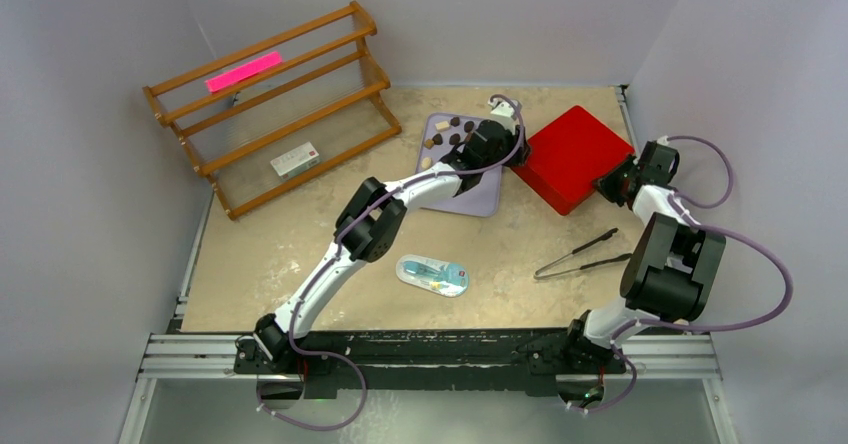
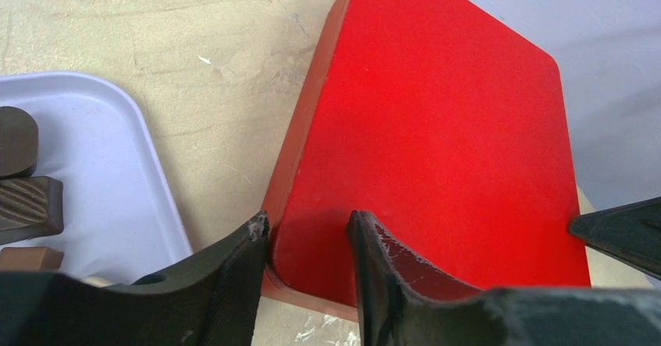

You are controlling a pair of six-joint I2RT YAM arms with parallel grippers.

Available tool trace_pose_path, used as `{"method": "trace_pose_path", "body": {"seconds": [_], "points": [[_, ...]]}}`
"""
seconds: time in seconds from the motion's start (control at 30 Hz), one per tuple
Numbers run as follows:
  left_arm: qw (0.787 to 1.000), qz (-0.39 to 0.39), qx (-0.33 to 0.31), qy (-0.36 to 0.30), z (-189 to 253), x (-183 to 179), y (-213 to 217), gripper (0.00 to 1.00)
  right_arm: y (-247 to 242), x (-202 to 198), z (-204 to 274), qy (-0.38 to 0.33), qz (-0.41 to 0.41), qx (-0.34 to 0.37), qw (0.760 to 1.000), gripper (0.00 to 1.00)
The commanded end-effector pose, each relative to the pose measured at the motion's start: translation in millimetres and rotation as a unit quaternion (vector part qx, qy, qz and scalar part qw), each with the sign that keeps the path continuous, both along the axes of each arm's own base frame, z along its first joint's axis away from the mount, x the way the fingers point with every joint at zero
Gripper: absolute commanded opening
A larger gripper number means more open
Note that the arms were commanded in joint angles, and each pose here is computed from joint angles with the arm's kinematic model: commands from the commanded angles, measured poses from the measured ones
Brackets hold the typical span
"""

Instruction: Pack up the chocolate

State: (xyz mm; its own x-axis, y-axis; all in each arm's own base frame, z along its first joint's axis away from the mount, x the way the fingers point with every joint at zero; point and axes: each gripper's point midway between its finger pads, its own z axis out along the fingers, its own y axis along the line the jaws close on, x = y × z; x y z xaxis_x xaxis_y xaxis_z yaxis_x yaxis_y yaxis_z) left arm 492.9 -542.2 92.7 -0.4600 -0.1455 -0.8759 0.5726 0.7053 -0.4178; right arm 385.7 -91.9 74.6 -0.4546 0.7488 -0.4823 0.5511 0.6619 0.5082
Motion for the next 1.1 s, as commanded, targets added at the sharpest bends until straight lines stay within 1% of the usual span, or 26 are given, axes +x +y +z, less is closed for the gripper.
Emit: {"method": "trace_pose_path", "body": {"seconds": [0.0, 0.07, 0.1, 0.17, 0.2, 0.3, 0.37, 0.4, 0.47, 0.57, 0.63, 0.7, 0.77, 0.83, 0.93, 1.0, 1.07], "points": [[0.998, -0.061, -0.020, -0.002, 25.3, -45.2, -35.2, 0.45, 16.6, -40.1, -51.8, 0.093, 0.008, 0.013, 0.996, 0.13], [0.998, -0.058, -0.015, 0.006, 17.9, -45.2, -34.2, 0.45, 17.9, -41.8, -56.4, 0.095, 0.012, 0.014, 0.995, 0.12], [0.998, -0.058, -0.012, 0.008, 14.0, -45.3, -34.2, 0.44, 19.5, -42.0, -58.2, 0.097, 0.016, 0.018, 0.995, 0.13], [0.998, -0.056, -0.008, 0.016, 6.9, -45.9, -33.2, 0.41, 23.1, -41.0, -54.7, 0.096, 0.024, 0.027, 0.995, 0.15], [0.998, -0.053, -0.005, 0.019, 4.7, -45.6, -32.1, 0.40, 22.2, -39.2, -49.6, 0.094, 0.024, 0.025, 0.995, 0.18], [0.999, -0.048, 0.003, 0.023, 2.8, -46.4, -28.1, 0.41, 15.0, -27.6, -15.4, 0.068, 0.036, 0.000, 0.997, 0.31], [0.999, -0.048, 0.001, 0.018, 9.7, -46.8, -26.7, 0.42, 3.1, -22.5, 13.0, 0.050, 0.020, -0.032, 0.998, 0.39], [0.999, -0.049, -0.001, 0.015, 14.2, -47.2, -26.9, 0.43, -0.4, -20.2, 27.4, 0.040, 0.018, -0.044, 0.998, 0.42], [0.999, -0.051, -0.004, 0.012, 20.5, -47.6, -27.0, 0.44, -6.3, -18.6, 48.0, 0.031, 0.015, -0.065, 0.997, 0.42], [0.998, -0.055, -0.011, 0.009, 30.2, -49.0, -28.0, 0.48, -6.4, -17.9, 64.4, 0.020, 0.024, -0.075, 0.997, 0.36], [0.998, -0.058, -0.016, 0.006, 39.8, -49.6, -27.7, 0.49, -0.9, -18.9, 66.2, 0.017, 0.036, -0.069, 0.997, 0.27], [0.998, -0.061, -0.020, 0.004, 48.8, -51.3, -27.6, 0.51, 4.0, -19.8, 65.2, 0.015, 0.044, -0.067, 0.997, 0.17], [0.998, -0.062, -0.023, 0.004, 56.9, -52.4, -25.9, 0.54, 8.9, -21.8, 56.8, 0.019, 0.052, -0.062, 0.997, 0.07], [0.998, -0.061, -0.023, 0.004, 64.0, -54.1, -22.2, 0.56, 7.5, -31.1, 35.7, 0.049, 0.044, -0.061, 0.996, 0.01], [0.998, -0.051, -0.020, 0.010, 73.8, -55.4, -11.0, 0.59, 1.6, -40.6, 4.9, 0.084, 0.030, -0.067, 0.994, 0.00], [0.998, -0.049, -0.022, 0.013, 85.7, -57.7, -1.9, 0.61, 4.7, -45.7, -12.4, 0.108, 0.033, -0.054, 0.992, 0.00], [0.999, -0.045, -0.021, 0.016, 100.5, -61.1, 9.0, 0.62, -3.0, -46.4, -17.8, 0.121, 0.024, -0.069, 0.990, 0.00]]}}
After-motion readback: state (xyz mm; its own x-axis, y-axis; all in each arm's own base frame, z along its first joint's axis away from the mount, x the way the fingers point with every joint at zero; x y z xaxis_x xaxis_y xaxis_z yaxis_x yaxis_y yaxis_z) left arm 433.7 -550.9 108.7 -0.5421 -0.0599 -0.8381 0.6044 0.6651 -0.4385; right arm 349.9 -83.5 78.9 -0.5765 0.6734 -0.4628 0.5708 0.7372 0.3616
